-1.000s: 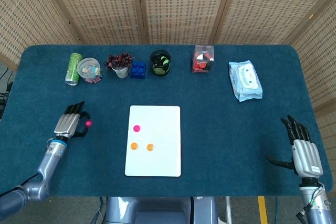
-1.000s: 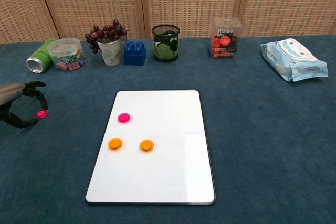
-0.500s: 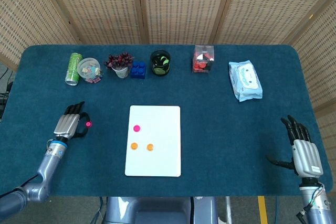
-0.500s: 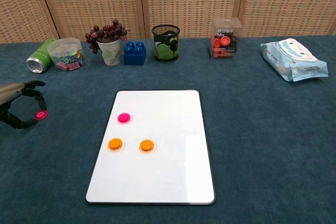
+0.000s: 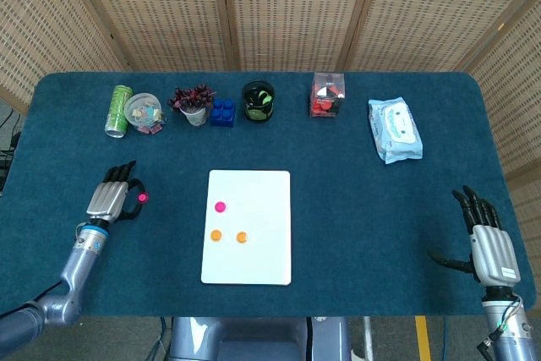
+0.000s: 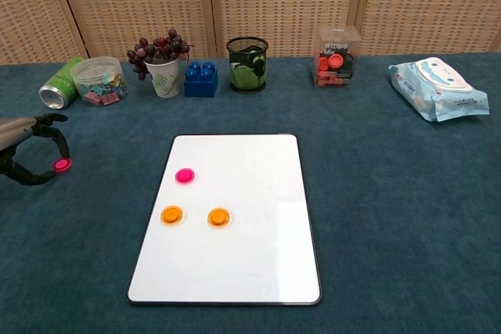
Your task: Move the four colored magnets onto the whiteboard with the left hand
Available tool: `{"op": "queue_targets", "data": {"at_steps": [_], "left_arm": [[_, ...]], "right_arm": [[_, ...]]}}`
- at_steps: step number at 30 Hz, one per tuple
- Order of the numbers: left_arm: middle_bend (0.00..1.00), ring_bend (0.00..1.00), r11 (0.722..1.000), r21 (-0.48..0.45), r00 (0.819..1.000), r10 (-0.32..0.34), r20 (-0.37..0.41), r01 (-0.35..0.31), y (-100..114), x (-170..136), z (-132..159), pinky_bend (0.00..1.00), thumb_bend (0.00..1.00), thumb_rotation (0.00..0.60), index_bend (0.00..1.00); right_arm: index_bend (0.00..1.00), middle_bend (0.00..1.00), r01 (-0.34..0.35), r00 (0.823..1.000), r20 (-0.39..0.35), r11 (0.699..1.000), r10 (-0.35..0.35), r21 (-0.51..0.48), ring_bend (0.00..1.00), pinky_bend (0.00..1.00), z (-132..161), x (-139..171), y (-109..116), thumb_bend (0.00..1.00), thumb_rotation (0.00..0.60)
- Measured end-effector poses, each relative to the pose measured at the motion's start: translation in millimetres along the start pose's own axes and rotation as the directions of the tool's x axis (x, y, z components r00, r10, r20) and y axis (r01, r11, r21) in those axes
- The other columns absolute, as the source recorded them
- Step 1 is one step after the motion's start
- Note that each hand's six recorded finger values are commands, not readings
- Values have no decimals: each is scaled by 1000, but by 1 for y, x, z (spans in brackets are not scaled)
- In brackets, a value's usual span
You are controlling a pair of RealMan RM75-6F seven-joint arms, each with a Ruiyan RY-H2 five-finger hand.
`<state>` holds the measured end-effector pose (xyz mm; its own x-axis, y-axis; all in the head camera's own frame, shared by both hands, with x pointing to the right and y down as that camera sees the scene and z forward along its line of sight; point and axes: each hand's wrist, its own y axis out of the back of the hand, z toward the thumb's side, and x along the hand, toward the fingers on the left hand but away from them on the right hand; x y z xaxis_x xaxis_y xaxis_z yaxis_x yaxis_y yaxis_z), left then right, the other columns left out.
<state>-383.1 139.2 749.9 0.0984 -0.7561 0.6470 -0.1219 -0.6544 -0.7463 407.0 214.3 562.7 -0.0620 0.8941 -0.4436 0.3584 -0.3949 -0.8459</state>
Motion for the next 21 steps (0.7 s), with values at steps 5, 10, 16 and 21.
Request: {"op": "queue_targets", "data": {"at_steps": [5, 10, 16, 21], "left_arm": [[0, 0, 1000, -4, 999, 27, 31, -26, 13, 1, 12, 0, 420, 600, 779], [0, 0, 999, 3, 993, 45, 106, -45, 28, 2, 46, 0, 419, 600, 779], [0, 0, 998, 43, 969, 37, 246, -49, 40, 4, 115, 0, 416, 600, 779], [0, 0, 996, 84, 942, -9, 334, -20, 29, 5, 172, 0, 416, 600, 779]], "right_arm": [[0, 0, 0, 1000, -1, 1000, 0, 1, 0, 0, 0, 0, 0, 131, 600], [0, 0, -1, 1000, 0, 1000, 1, 1, 0, 0, 0, 0, 0, 129, 600], [0, 0, -3, 1000, 2, 1000, 3, -1, 0, 0, 0, 0, 0, 131, 600], [0, 0, -6, 1000, 3, 1000, 6, -7, 0, 0, -1, -1, 0, 129, 600]]}}
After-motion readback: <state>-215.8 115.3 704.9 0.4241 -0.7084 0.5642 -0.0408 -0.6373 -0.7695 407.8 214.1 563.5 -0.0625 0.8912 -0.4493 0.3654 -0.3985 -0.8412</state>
